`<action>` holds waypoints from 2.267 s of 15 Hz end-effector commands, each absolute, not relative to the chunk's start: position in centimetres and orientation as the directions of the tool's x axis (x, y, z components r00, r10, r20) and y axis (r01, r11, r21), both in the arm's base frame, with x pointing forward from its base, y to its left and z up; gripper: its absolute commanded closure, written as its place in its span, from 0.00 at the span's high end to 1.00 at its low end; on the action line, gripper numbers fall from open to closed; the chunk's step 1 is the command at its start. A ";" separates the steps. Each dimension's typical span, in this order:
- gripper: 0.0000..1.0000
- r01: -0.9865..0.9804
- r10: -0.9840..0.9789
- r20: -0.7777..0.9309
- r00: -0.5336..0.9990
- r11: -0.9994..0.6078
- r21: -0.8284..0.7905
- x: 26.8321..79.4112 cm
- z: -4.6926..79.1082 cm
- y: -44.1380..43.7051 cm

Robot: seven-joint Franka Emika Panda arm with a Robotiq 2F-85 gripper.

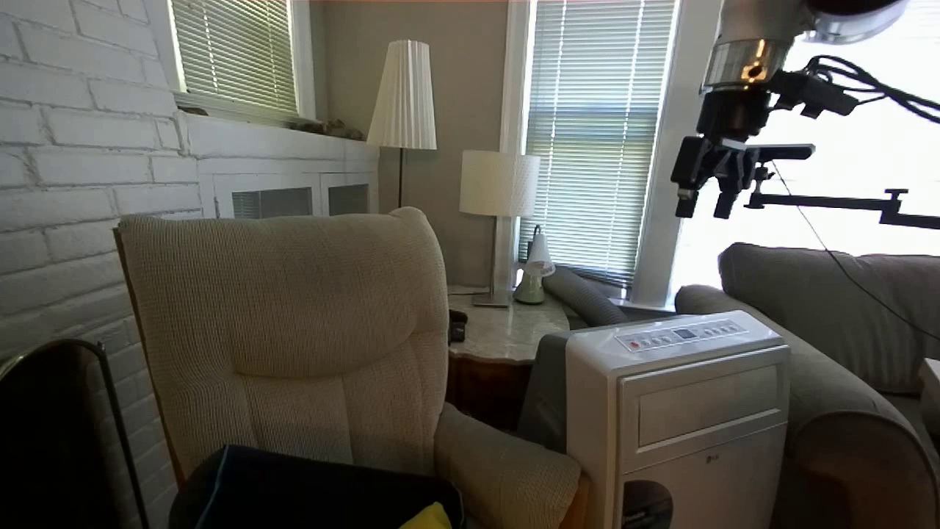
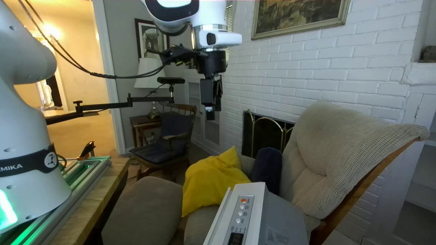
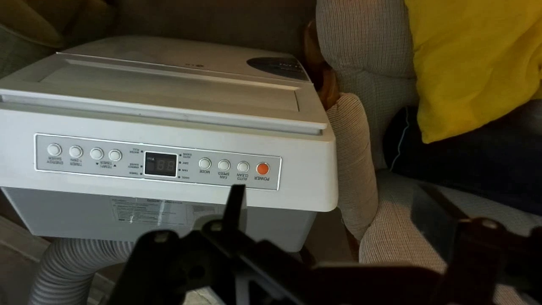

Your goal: Turn on the air conditioner, then press some random buttons

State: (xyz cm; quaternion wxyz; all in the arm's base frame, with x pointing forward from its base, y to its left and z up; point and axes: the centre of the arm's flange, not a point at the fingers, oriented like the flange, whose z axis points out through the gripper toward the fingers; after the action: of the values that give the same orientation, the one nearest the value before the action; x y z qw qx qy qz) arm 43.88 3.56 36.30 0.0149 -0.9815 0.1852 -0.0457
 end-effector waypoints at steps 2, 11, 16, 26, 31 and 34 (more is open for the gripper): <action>1.00 -0.393 -0.389 0.144 0.910 -0.919 -0.003 45.3 31.9 2.0; 1.00 -0.424 -0.422 0.069 0.904 -0.905 0.026 45.0 28.4 0.1; 1.00 -0.432 -0.430 0.071 0.900 -0.902 0.021 45.8 27.9 0.1; 0.54 -0.449 -0.448 0.094 0.889 -0.893 -0.009 49.5 22.0 -1.1; 0.19 -0.430 -0.429 0.127 0.895 -0.903 -0.015 50.7 18.9 -0.8; 0.01 -0.408 -0.404 0.146 0.903 -0.913 -0.005 50.7 17.2 -0.3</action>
State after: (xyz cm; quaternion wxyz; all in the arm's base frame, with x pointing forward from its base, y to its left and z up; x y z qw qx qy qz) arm 49.78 -0.74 19.27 -0.0086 -0.9735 0.2203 -0.0605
